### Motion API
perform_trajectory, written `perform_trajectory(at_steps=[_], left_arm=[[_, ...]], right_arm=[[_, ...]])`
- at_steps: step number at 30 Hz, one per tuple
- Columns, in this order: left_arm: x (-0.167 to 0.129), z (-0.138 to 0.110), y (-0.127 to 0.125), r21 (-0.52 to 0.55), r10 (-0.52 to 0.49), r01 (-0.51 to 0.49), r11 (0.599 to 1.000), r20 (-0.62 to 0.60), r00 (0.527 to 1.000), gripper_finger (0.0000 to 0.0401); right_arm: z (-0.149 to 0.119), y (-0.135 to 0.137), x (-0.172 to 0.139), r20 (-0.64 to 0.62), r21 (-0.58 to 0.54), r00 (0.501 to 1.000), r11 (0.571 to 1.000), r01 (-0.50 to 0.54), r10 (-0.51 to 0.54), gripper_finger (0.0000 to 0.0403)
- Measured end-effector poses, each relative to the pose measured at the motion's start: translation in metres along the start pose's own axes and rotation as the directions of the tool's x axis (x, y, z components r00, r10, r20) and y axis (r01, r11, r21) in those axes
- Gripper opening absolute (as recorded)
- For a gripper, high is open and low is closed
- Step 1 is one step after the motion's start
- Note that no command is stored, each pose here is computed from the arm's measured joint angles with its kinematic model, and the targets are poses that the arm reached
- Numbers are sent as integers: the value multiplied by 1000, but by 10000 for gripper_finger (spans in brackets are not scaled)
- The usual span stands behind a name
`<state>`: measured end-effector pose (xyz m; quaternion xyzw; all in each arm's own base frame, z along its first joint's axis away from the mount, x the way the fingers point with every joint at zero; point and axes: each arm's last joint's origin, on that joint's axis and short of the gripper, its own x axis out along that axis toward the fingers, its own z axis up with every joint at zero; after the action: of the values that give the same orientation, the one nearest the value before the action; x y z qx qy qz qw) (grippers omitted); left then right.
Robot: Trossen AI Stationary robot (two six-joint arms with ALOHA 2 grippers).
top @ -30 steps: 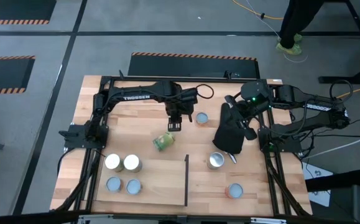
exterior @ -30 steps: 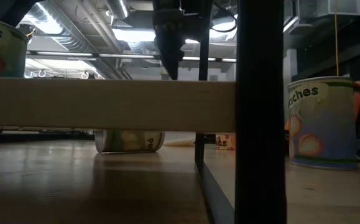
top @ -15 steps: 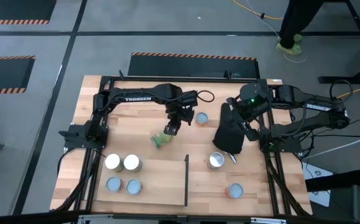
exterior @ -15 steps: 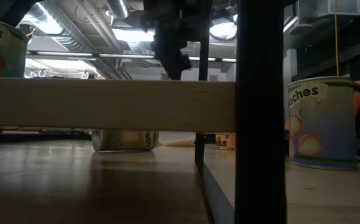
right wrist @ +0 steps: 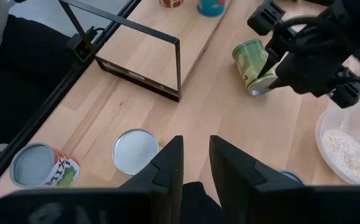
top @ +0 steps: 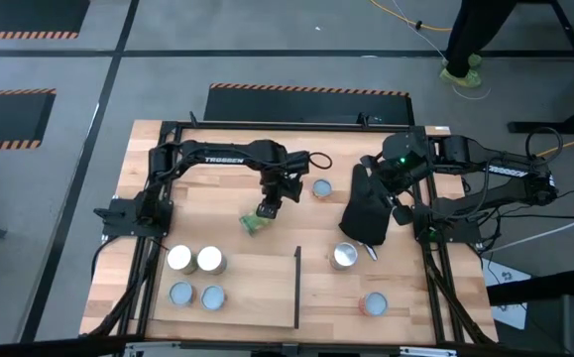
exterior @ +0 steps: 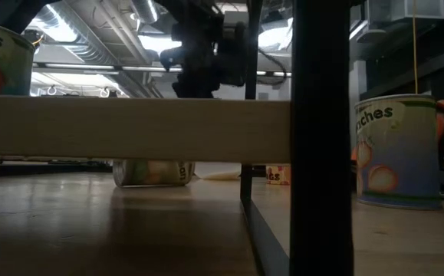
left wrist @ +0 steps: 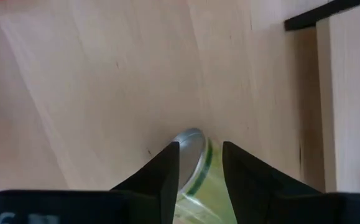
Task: Pick and place cans onto a shelf
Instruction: Put the green canned pear on the shelf
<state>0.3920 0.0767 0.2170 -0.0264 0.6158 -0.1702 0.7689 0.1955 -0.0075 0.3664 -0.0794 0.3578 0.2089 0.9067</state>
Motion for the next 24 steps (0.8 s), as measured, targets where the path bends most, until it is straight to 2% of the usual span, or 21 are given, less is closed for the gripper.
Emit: perform_trajectory(at_steps=[8, 24], left_arm=[[21, -15, 8, -34, -87, 87, 996, 6, 996, 112], [36, -31, 6, -108, -141, 134, 985, -62, 988, 110]], right_arm=[[0, 0, 0, 0, 0, 1000, 1000, 0, 0, 83], [0, 0, 0, 1, 1, 1000, 1000, 1, -1, 83]])
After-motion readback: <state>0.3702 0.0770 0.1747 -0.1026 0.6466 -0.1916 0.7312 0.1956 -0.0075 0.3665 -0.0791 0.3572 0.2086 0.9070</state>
